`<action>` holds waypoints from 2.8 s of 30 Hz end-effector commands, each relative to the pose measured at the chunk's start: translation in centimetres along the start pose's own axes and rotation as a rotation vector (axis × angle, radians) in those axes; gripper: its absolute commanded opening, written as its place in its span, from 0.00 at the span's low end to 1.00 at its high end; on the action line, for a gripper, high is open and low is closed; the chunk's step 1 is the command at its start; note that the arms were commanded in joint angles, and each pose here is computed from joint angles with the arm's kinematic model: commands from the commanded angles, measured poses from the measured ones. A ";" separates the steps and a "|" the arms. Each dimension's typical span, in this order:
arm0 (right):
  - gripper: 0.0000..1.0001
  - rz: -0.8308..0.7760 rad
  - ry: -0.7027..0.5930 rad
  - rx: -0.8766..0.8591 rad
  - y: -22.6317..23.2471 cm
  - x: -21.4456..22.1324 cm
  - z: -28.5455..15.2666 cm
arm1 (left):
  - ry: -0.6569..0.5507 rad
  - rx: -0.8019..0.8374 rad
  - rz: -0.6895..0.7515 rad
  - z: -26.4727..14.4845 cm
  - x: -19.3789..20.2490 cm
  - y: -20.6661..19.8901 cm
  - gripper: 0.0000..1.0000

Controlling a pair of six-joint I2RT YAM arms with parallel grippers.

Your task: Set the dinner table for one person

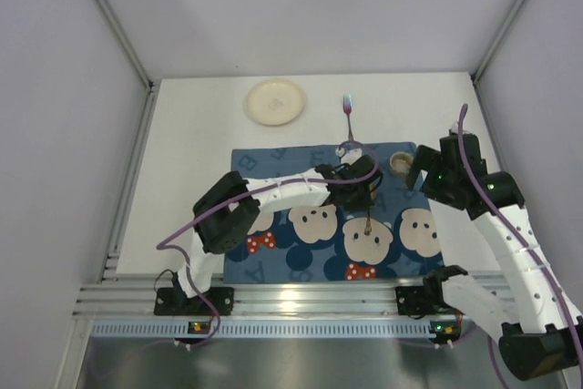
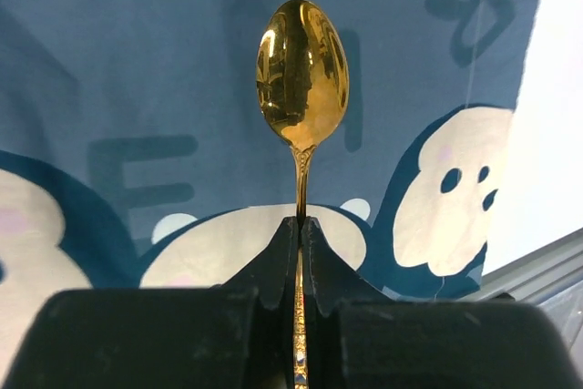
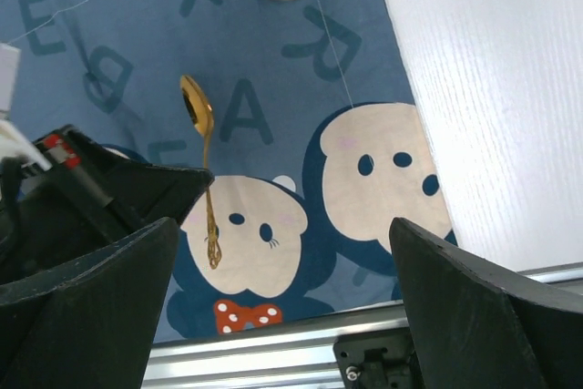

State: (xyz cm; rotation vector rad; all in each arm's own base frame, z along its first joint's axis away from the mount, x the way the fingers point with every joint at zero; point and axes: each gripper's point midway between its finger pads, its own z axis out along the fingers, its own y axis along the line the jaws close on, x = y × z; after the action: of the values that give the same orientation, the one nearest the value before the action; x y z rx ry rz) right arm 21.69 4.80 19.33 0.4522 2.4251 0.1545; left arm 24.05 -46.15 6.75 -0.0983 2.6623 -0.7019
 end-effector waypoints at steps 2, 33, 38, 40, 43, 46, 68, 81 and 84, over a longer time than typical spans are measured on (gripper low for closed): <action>1.00 -0.032 -0.021 0.039 -1.7 0.7 -1.4 | 0.035 0.085 -0.103 0.3 0.6 -3.9 0.00; 1.00 -0.010 -0.041 0.095 -2.5 0.3 -1.1 | -0.207 -0.097 -0.269 -8.2 -20.3 11.3 0.53; 1.00 0.026 -0.057 0.103 -2.7 0.1 -1.5 | -0.292 -0.126 -0.456 -8.5 -29.7 21.0 0.50; 1.00 0.041 -0.068 0.118 -3.0 0.1 -1.7 | -0.308 -0.127 -0.481 -8.1 -32.6 23.3 0.49; 1.00 0.053 -0.076 0.136 -3.5 0.2 -2.1 | -0.317 -0.161 -0.496 -7.3 -35.0 25.5 0.49; 1.00 0.077 -0.082 0.157 -4.0 0.3 -2.2 | -0.322 -0.178 -0.512 -6.4 -36.2 27.1 0.49; 1.00 0.075 -0.055 0.207 -3.6 -0.7 -0.7 | -0.311 -0.189 -0.529 -0.9 -36.6 31.2 0.32; 1.00 0.029 -0.065 0.178 -2.6 -2.0 -0.8 | -0.353 0.095 -0.388 -7.2 -38.7 23.6 0.00; 1.00 0.008 -0.071 0.174 -2.3 -2.4 -0.4 | -0.291 0.194 -0.318 -9.5 -35.7 20.6 0.00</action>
State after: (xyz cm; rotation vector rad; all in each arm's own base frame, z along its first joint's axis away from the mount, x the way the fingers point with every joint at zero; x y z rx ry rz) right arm 20.89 1.56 18.74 0.5763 2.4402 -0.0897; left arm 55.45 -15.23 6.19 -0.8044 2.4662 -0.7104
